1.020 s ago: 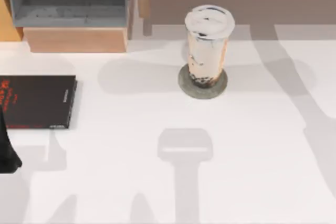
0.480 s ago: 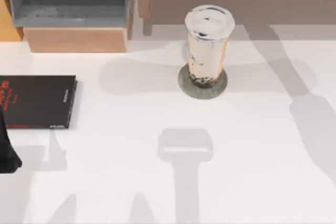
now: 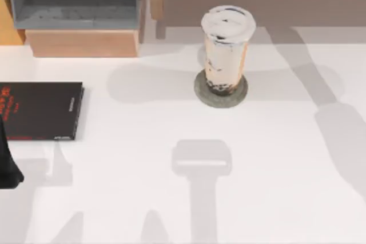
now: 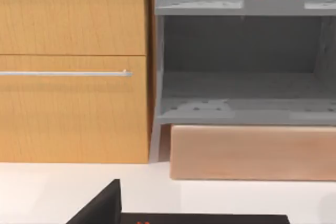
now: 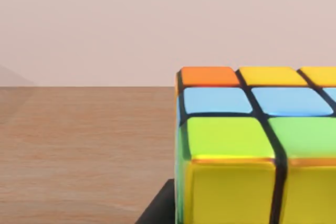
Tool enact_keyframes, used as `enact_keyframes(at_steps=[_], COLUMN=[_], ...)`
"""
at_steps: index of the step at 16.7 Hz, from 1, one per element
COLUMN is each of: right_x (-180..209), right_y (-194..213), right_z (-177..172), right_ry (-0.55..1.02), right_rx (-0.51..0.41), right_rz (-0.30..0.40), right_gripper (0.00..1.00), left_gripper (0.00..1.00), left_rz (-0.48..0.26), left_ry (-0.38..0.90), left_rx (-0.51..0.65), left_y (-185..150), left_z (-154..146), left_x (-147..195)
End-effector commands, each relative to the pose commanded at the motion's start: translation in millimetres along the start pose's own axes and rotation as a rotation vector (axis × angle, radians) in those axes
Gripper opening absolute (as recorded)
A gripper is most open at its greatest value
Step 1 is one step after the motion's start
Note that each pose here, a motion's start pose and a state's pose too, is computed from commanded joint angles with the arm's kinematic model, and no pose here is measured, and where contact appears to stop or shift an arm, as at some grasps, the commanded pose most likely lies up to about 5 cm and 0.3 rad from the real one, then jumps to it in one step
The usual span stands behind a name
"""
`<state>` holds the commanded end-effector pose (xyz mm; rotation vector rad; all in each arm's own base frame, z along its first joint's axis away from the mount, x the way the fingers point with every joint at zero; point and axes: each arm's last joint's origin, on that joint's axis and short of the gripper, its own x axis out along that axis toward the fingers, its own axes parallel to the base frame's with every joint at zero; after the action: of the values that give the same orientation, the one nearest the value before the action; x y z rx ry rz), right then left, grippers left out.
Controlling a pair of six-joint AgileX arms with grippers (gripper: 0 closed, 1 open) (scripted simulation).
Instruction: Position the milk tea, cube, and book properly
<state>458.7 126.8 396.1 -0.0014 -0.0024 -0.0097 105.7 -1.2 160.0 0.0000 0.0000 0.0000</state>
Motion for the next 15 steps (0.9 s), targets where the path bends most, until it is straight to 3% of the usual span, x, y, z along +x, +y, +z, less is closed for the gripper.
enact_keyframes(at_steps=[9,15], right_x=[0.0,0.0], right_y=[0.0,0.0], right_z=[0.0,0.0], right_ry=[0.000,0.000], right_rx=[0.000,0.000], right_rz=[0.000,0.000], right_gripper=[0.98,1.00], left_gripper=[1.00,1.00], left_rz=[0.000,0.000], left_ry=[0.000,0.000], left_rx=[0.000,0.000], left_y=[0.0,0.0], left_z=[0.0,0.0], left_x=[0.0,0.0])
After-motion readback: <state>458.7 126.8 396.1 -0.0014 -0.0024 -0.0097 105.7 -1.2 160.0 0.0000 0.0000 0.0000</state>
